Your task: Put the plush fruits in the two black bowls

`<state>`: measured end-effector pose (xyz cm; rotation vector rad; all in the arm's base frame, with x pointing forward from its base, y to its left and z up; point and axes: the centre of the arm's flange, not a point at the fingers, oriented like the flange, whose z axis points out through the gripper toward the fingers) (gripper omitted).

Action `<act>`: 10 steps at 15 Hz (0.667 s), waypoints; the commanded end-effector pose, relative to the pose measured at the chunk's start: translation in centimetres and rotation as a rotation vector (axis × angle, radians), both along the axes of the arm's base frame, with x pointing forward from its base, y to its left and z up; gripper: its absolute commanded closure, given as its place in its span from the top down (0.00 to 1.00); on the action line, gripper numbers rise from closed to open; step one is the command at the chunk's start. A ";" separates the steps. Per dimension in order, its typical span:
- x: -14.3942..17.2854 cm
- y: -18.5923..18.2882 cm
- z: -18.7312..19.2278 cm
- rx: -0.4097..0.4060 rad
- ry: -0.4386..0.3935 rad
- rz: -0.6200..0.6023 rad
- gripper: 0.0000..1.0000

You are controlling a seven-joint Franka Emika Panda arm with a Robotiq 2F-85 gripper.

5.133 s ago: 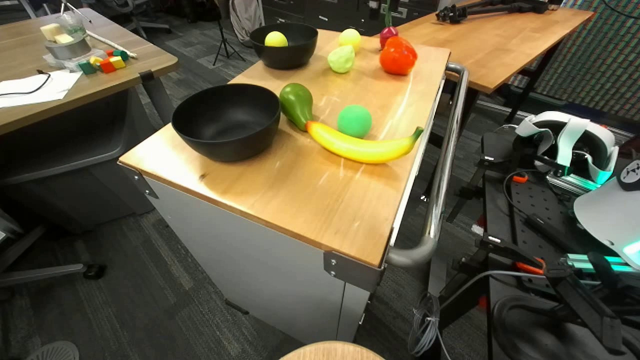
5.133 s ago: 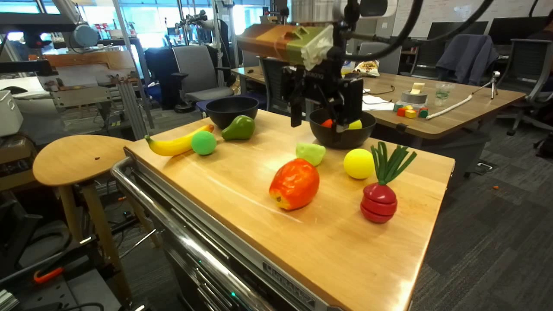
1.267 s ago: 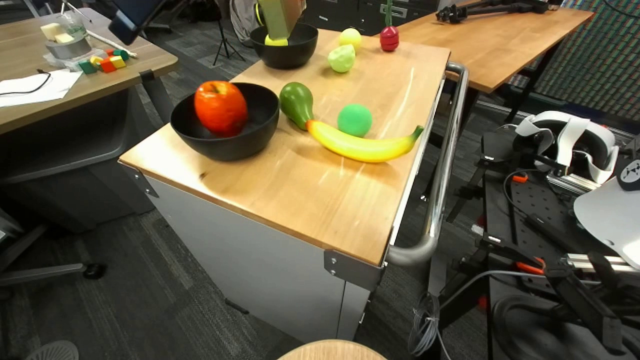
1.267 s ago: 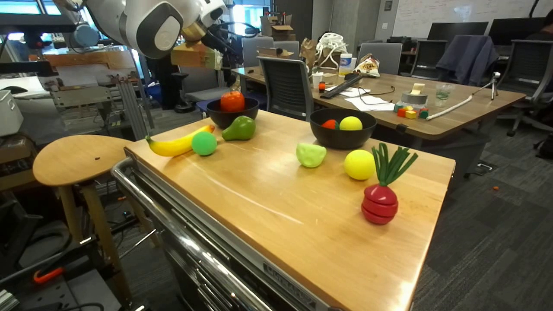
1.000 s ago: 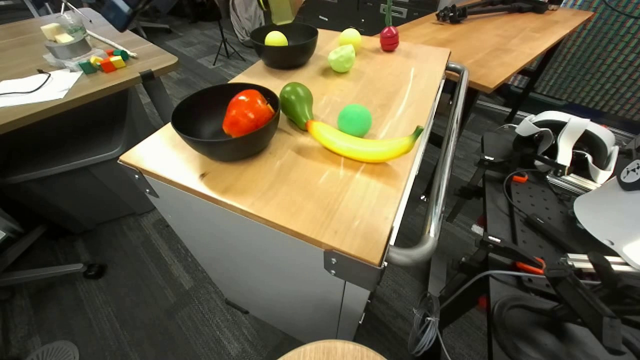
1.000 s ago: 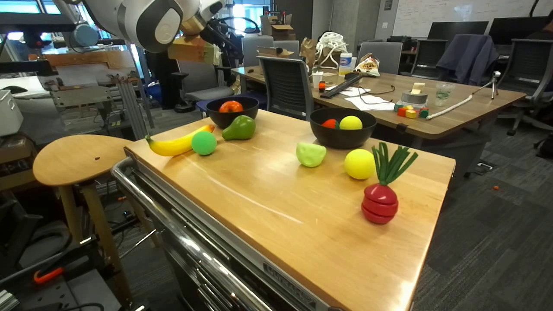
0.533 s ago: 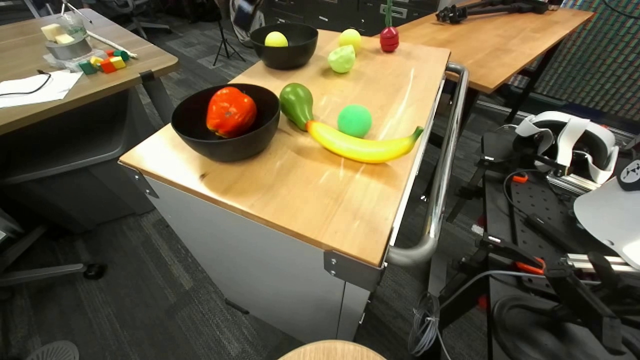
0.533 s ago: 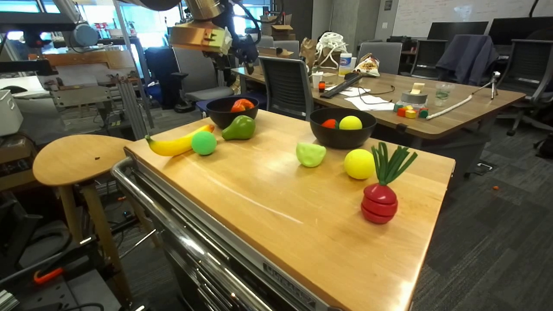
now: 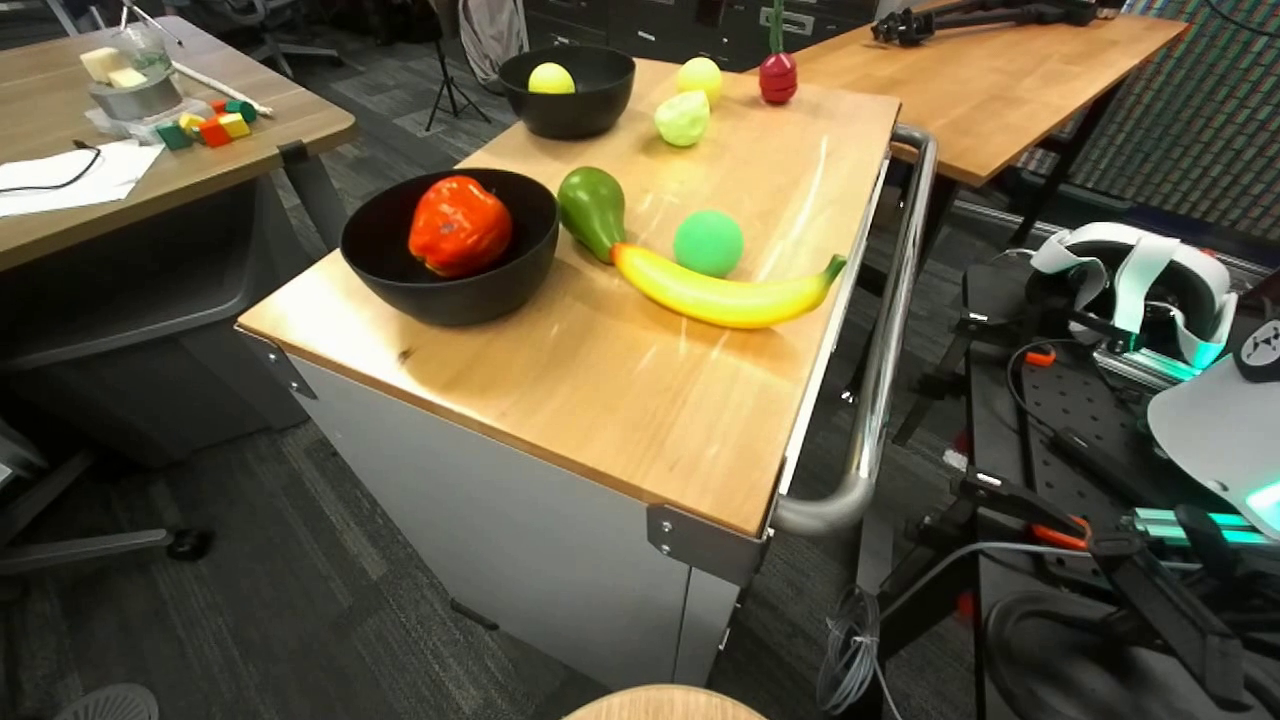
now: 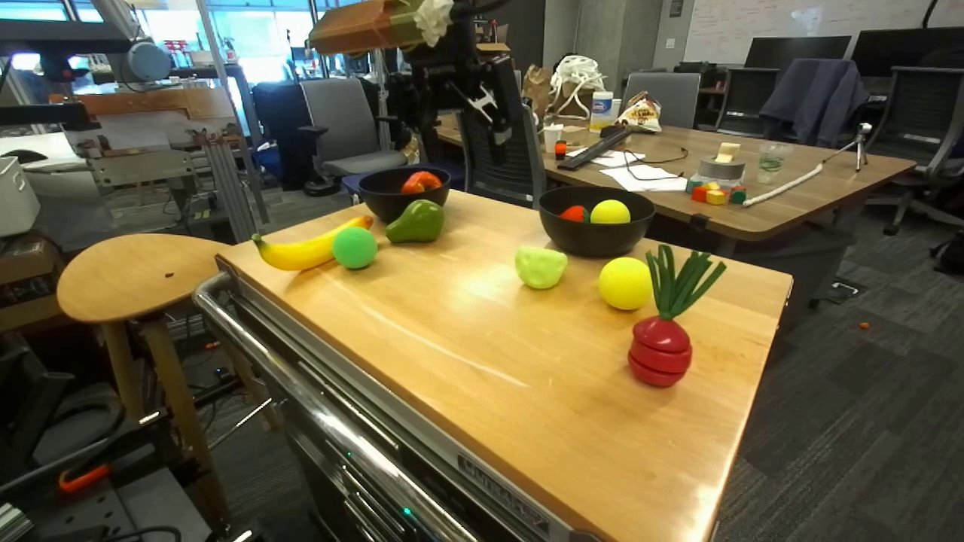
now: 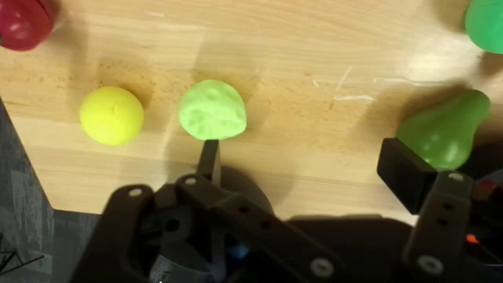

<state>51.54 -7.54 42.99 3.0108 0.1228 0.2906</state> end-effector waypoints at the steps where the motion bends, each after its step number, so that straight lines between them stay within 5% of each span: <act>1: 0.1 0.1 -0.8 -0.006 0.003 0.005 1.00; 6: -1.5 5.9 -3.7 0.077 0.107 0.108 1.00; 10: -1.9 9.8 -6.4 0.063 0.143 0.172 1.00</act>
